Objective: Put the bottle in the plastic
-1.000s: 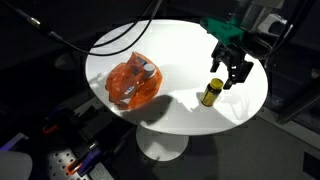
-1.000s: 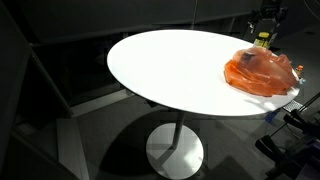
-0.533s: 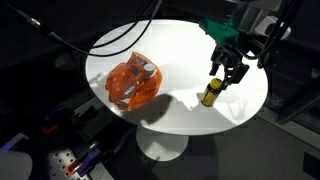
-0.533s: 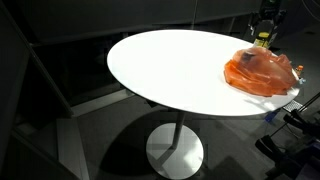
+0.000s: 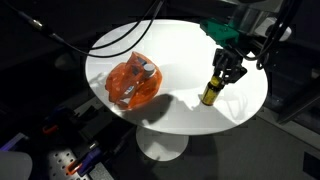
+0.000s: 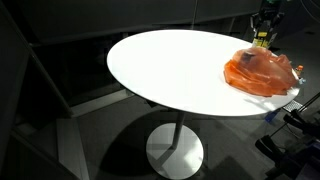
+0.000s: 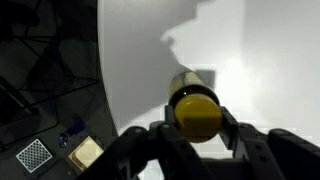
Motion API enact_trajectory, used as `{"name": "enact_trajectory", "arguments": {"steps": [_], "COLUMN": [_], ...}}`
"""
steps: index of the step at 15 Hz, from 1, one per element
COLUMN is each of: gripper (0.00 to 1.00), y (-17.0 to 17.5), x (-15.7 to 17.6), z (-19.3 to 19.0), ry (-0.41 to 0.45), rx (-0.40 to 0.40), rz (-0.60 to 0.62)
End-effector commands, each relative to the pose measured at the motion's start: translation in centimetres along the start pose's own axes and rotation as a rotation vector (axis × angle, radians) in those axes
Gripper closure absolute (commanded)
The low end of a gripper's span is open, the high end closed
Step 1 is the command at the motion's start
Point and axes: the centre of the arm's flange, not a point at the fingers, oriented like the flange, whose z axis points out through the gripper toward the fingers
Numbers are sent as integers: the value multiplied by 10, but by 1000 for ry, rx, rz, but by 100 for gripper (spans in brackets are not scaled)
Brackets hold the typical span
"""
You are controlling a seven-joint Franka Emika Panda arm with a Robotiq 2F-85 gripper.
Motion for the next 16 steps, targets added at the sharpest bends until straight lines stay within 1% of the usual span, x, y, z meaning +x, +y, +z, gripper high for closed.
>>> {"name": "enact_trajectory", "arguments": {"steps": [1, 4, 8, 11, 16], "gripper": [80, 80, 80, 80, 80], "y": [-2, -7, -9, -2, 9], "x": [-21, -47, -86, -112, -146], "z": [-23, -38, -48, -52, -58], "ry": [16, 25, -12, -24, -70], "rx": [-7, -15, -13, -5, 5], "rz": [-23, -83, -173, -209, -260]}}
